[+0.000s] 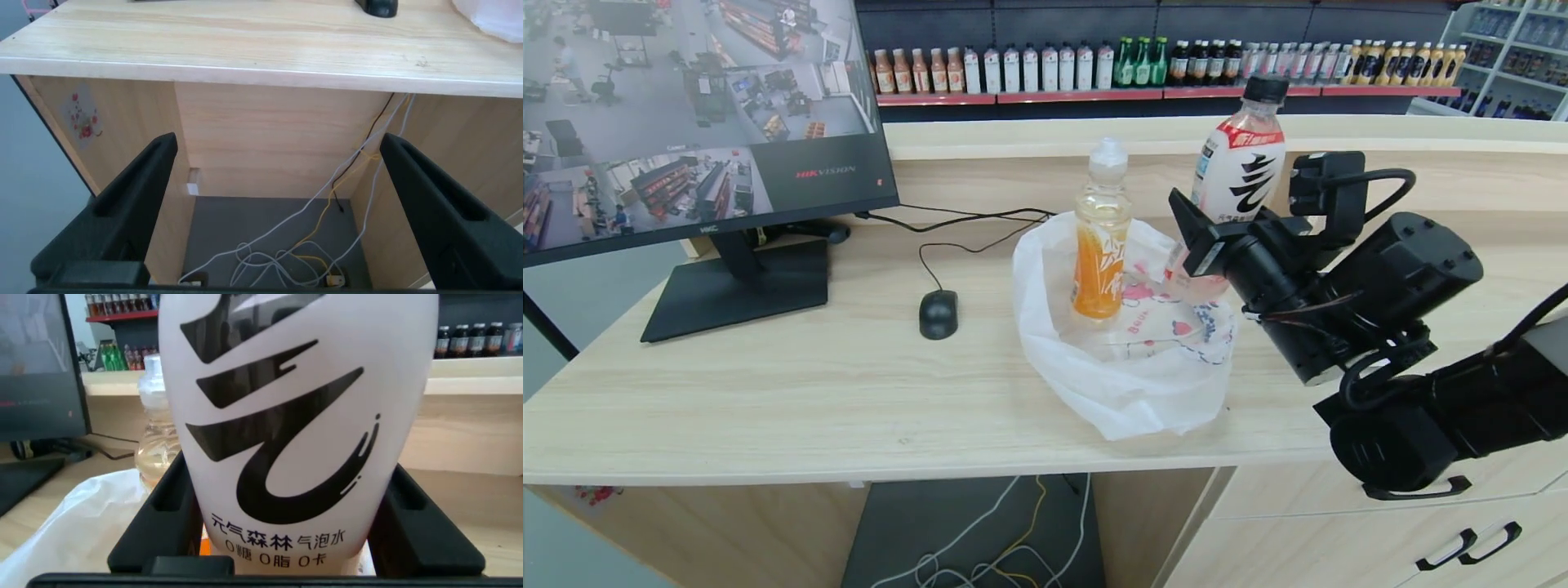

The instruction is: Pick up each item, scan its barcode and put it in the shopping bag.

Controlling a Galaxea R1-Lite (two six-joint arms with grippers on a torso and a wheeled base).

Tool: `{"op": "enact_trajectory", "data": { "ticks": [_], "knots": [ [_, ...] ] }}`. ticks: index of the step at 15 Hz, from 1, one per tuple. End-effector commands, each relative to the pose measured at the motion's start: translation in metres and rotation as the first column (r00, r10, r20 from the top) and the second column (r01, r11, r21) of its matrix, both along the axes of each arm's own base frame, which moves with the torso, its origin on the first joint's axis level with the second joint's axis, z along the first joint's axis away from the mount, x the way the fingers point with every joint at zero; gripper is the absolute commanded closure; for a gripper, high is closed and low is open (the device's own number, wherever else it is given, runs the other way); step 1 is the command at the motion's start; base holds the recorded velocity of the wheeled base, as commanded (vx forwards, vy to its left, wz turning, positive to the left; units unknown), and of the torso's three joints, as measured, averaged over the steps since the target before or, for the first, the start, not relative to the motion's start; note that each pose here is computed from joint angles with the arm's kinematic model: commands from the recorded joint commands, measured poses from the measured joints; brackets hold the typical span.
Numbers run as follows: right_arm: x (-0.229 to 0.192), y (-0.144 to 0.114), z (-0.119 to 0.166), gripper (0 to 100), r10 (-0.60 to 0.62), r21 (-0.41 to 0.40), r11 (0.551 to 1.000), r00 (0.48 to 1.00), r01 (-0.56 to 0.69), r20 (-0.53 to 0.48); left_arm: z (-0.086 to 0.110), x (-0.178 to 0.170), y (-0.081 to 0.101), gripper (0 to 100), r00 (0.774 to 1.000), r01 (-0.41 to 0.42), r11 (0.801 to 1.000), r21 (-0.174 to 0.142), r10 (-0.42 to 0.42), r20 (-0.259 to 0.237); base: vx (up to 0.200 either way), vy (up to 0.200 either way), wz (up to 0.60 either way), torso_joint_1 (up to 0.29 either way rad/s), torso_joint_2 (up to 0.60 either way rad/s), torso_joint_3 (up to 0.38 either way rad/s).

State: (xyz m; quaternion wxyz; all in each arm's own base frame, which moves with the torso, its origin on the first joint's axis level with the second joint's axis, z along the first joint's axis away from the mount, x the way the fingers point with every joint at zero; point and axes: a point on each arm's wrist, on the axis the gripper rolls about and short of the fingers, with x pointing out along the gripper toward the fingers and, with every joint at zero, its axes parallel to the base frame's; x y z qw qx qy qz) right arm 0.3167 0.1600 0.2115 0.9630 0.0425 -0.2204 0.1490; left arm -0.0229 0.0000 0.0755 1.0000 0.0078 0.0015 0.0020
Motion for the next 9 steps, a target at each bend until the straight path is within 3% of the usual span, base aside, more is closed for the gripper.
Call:
{"op": "enact_trajectory", "data": {
  "ticks": [1, 9],
  "knots": [
    [0.01, 0.005, -0.017, 100, -0.002, -0.021, 1.0, 0.999, 0.001, -0.039, 0.0, 0.0, 0.0, 0, 1.0, -0.001, 1.0, 0.0, 0.001, 0.0, 0.0, 0.0, 0.0, 0.0, 0.0, 0.0],
    [0.046, 0.024, -0.048, 100, -0.001, -0.034, 0.999, 0.998, -0.001, -0.064, 0.0, 0.0, 0.0, 0, 1.0, -0.001, 1.0, 0.0, 0.001, 0.0, 0.0, 0.0, 0.0, 0.0, 0.0, 0.0]
  ]
}}
